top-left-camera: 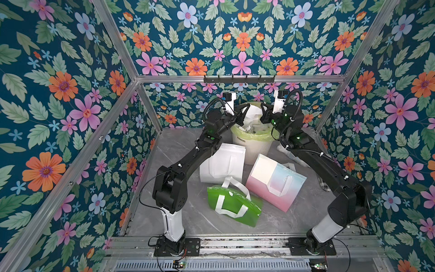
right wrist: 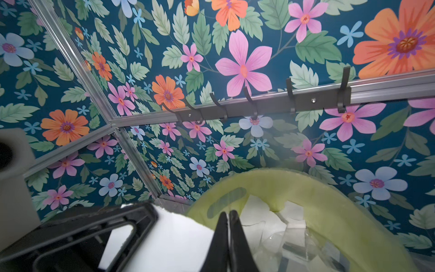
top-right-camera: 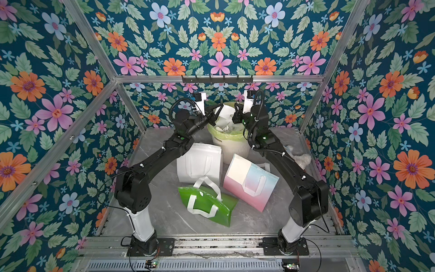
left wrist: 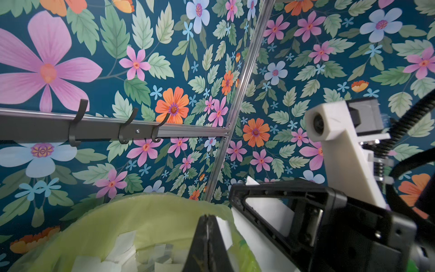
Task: Shred takeout receipts and throw away
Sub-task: Place the takeout receipt in the trash bin.
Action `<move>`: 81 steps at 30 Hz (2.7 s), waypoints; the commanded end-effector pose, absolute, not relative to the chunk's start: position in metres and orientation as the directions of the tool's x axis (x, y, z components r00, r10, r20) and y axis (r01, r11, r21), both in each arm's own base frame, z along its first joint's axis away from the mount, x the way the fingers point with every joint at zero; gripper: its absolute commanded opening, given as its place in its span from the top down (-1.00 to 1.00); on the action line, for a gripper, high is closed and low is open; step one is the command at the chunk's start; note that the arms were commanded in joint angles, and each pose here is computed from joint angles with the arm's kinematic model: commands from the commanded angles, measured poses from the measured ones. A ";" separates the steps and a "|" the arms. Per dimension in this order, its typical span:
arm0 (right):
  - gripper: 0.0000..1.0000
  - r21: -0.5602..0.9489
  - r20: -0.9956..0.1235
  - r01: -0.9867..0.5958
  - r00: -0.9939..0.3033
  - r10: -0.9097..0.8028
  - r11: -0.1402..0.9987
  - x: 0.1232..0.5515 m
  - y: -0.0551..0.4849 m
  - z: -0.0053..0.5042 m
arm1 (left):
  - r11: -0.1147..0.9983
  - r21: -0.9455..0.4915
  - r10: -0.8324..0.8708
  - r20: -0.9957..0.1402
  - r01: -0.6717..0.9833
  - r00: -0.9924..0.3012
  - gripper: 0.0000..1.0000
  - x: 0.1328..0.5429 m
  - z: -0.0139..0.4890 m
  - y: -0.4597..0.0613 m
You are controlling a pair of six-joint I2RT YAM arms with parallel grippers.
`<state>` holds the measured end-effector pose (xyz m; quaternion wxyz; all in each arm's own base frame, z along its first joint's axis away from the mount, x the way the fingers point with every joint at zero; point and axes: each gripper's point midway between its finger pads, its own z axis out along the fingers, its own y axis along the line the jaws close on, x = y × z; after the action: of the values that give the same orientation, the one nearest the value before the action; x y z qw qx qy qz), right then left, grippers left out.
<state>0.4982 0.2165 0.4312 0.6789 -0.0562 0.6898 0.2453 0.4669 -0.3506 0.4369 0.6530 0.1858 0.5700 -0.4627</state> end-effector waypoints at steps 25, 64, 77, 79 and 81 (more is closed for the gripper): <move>1.00 0.267 -0.964 -0.411 -0.116 0.240 0.872 0.526 0.215 0.413 | 0.540 -0.287 -0.321 -0.939 0.792 -0.121 0.19 0.496 0.418 -0.365; 1.00 0.287 -0.958 -0.439 -0.130 0.256 0.851 0.519 0.218 0.417 | 0.831 -0.100 -0.119 -0.993 0.547 -0.001 -0.60 0.515 0.411 -0.339; 0.02 0.280 -0.958 -0.451 -0.183 0.220 0.847 0.540 0.231 0.397 | 0.762 -0.221 -0.292 -0.956 0.609 0.019 -0.58 0.434 0.450 -0.297; -0.20 0.272 -0.960 -0.452 -0.184 0.209 0.850 0.542 0.232 0.399 | 0.757 -0.231 -0.289 -0.957 0.612 -0.003 -0.57 0.422 0.447 -0.291; -0.28 0.260 -0.963 -0.449 -0.184 0.196 0.855 0.544 0.232 0.401 | 0.756 -0.235 -0.277 -0.960 0.611 -0.026 -0.57 0.413 0.440 -0.286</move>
<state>0.5437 0.2306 0.3967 0.6313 -0.0739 0.7265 0.2614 0.4228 -0.2922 0.4338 0.6822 0.1375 0.6454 -0.3149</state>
